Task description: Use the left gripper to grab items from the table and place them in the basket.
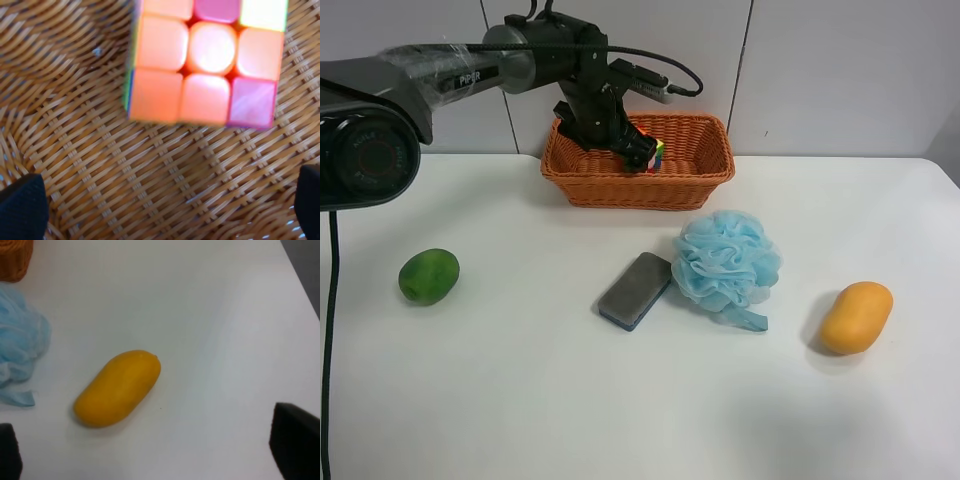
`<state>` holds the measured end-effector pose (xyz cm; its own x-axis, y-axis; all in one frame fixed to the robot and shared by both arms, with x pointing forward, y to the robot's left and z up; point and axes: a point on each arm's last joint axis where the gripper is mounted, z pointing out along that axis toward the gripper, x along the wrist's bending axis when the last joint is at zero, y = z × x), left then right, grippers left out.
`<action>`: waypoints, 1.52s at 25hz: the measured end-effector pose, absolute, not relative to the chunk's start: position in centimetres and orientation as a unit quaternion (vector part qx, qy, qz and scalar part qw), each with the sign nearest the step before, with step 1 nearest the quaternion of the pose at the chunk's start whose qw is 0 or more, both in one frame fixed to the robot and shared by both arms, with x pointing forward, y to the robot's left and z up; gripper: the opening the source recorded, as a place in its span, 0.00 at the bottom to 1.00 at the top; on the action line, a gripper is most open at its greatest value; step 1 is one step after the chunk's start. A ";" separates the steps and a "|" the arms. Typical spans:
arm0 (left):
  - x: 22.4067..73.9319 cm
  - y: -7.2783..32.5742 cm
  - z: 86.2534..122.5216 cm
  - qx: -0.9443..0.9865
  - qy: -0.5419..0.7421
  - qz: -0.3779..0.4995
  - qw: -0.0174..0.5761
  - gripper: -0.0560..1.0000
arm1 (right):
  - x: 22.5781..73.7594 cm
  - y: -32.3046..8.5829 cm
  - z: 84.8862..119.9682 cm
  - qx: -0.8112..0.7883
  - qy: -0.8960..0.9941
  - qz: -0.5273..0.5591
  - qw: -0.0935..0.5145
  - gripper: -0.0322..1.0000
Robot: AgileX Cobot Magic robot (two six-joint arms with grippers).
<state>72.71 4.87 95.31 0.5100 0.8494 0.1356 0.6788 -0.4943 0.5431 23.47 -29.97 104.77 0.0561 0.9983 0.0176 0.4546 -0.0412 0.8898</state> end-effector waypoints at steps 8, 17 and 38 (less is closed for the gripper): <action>71.4 5.7 99.5 0.842 0.461 0.191 0.203 0.99 | 23.5 -30.0 104.8 0.623 0.583 0.364 0.374 0.99; 67.3 8.0 108.7 0.838 0.476 0.185 0.190 0.99 | 23.5 -30.0 104.8 0.623 0.583 0.364 0.374 0.99; 43.9 19.8 113.2 0.817 0.519 0.139 0.210 0.99 | 23.5 -30.0 104.8 0.623 0.583 0.364 0.374 0.99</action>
